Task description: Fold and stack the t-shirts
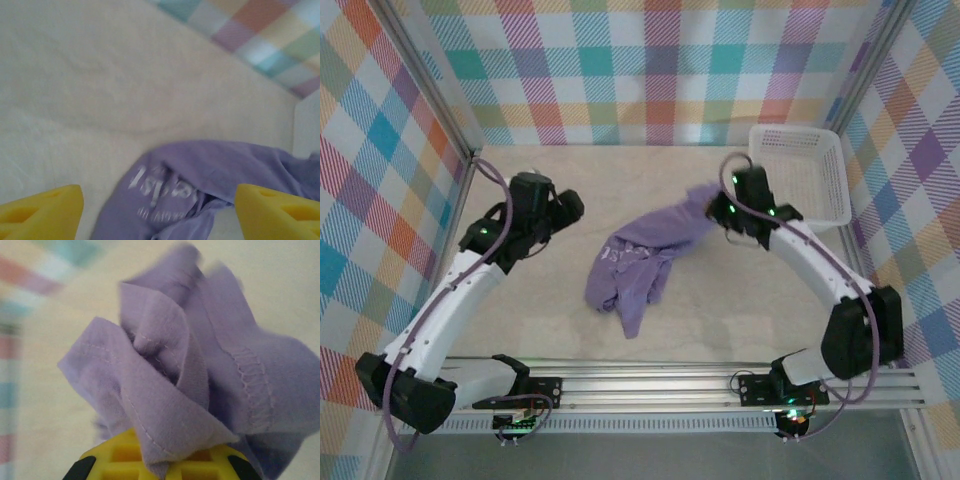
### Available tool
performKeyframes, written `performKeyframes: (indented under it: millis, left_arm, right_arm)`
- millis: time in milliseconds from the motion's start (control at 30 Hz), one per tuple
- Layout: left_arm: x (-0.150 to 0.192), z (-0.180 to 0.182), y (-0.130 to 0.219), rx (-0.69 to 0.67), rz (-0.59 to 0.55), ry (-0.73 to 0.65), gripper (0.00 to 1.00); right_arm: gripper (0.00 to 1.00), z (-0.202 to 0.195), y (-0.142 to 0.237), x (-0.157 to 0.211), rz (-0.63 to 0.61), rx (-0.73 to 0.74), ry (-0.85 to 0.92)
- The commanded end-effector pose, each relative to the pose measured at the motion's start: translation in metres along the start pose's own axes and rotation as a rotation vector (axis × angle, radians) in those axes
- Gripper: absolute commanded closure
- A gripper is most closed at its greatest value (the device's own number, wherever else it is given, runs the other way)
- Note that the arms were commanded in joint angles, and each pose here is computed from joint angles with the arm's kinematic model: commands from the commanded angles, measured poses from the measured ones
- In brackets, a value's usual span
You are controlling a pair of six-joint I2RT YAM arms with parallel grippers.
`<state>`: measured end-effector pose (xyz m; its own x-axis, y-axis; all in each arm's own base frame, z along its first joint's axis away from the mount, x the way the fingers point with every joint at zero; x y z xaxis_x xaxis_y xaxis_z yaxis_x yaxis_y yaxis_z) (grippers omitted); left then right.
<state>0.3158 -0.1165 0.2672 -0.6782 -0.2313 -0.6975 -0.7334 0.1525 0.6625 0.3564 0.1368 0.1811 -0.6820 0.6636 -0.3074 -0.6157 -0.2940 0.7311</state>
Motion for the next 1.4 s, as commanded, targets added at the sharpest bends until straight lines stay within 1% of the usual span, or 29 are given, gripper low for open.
performKeyframes:
  millis: [0, 33, 67, 100, 167, 233, 333, 433, 500, 567, 633, 667, 733, 833, 933, 1000, 1133, 1233, 1267, 1300, 1333, 1367]
  left_arm:
    - [0.057, -0.018, -0.031, 0.107, 0.189, 0.002, 0.23]
    - [0.072, -0.020, -0.039, 0.111, 0.227, -0.008, 0.23]
    - [0.086, -0.023, -0.046, 0.105, 0.266, -0.027, 0.23]
    - [0.097, -0.023, -0.051, 0.092, 0.296, -0.043, 0.23]
    - [0.120, -0.022, -0.062, 0.057, 0.361, -0.066, 0.24]
    - [0.135, -0.025, -0.069, 0.047, 0.395, -0.066, 0.23]
    - [0.153, -0.020, -0.077, 0.015, 0.433, -0.005, 0.22]
    - [0.162, -0.038, -0.081, 0.089, 0.457, 0.080, 0.21]
    - [0.172, -0.053, -0.075, 0.124, 0.483, 0.068, 0.21]
    - [0.190, -0.043, -0.065, 0.031, 0.525, -0.007, 0.21]
    - [0.203, -0.033, -0.060, -0.006, 0.545, -0.053, 0.22]
    - [0.207, -0.030, -0.059, 0.001, 0.541, -0.058, 0.24]
    - [0.218, -0.029, -0.061, 0.043, 0.545, -0.072, 0.32]
    - [0.233, -0.034, -0.069, 0.058, 0.578, -0.147, 0.36]
    - [0.247, -0.043, -0.080, 0.067, 0.602, -0.193, 0.38]
    - [0.255, -0.045, -0.088, 0.062, 0.617, -0.199, 0.38]
    - [0.261, -0.046, -0.098, 0.045, 0.616, -0.201, 0.39]
    - [0.260, -0.040, -0.105, -0.004, 0.599, -0.211, 0.47]
    - [0.258, -0.042, -0.108, 0.003, 0.584, -0.211, 0.53]
    - [0.256, -0.044, -0.110, 0.010, 0.571, -0.212, 0.63]
    - [0.253, -0.047, -0.111, 0.020, 0.556, -0.214, 0.77]
    - [0.249, -0.050, -0.113, 0.026, 0.541, -0.215, 0.98]
  right_arm:
    - [1.00, -0.043, 0.045, -0.008, -0.147, 0.118, -0.125]
    - [1.00, -0.061, 0.046, 0.000, -0.142, 0.169, -0.131]
    - [0.98, -0.075, 0.049, 0.004, -0.144, 0.211, -0.136]
    - [0.89, -0.082, 0.051, 0.007, -0.146, 0.233, -0.131]
    - [0.70, -0.084, 0.057, 0.007, -0.155, 0.233, -0.094]
    - [0.60, -0.076, 0.061, 0.003, -0.166, 0.204, -0.064]
    - [0.55, -0.061, 0.060, 0.001, -0.140, 0.181, -0.029]
    - [0.50, -0.060, 0.054, 0.009, -0.087, 0.195, -0.028]
    - [0.48, -0.066, 0.052, 0.016, -0.068, 0.201, -0.038]
    - [0.46, -0.078, 0.053, 0.022, -0.072, 0.215, -0.037]
    - [0.43, -0.091, 0.053, 0.028, -0.077, 0.231, -0.021]
    - [0.42, -0.098, 0.052, 0.031, -0.073, 0.242, -0.009]
    - [0.42, -0.109, 0.048, 0.037, -0.051, 0.273, 0.012]
    - [0.44, -0.126, 0.040, 0.043, -0.025, 0.331, 0.005]
    - [0.51, -0.149, 0.032, 0.044, -0.015, 0.379, -0.066]
    - [0.54, -0.158, 0.026, 0.043, -0.005, 0.373, -0.118]
    - [0.55, -0.165, 0.016, 0.037, 0.002, 0.351, -0.169]
    - [0.56, -0.169, 0.006, 0.039, 0.036, 0.364, -0.194]
    - [0.58, -0.171, 0.002, 0.039, 0.044, 0.365, -0.201]
    - [0.61, -0.172, -0.002, 0.039, 0.048, 0.362, -0.206]
    - [0.67, -0.171, -0.005, 0.038, 0.051, 0.356, -0.211]
    - [0.74, -0.170, -0.006, 0.038, 0.051, 0.351, -0.212]
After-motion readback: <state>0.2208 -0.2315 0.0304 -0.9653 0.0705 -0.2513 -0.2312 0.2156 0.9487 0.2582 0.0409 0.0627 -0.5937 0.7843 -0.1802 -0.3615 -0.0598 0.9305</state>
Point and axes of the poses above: each hand's point on the last joint's axis, 136 mm out from that joint toward the fingers, its own y axis back along the fingers, its own z axis along the line the jaws close on, x = y × z, the point moved 1 cm from there along y, back along the fingers, and after that the axes turned 14 degrees about -y, right-handed, at the moved point
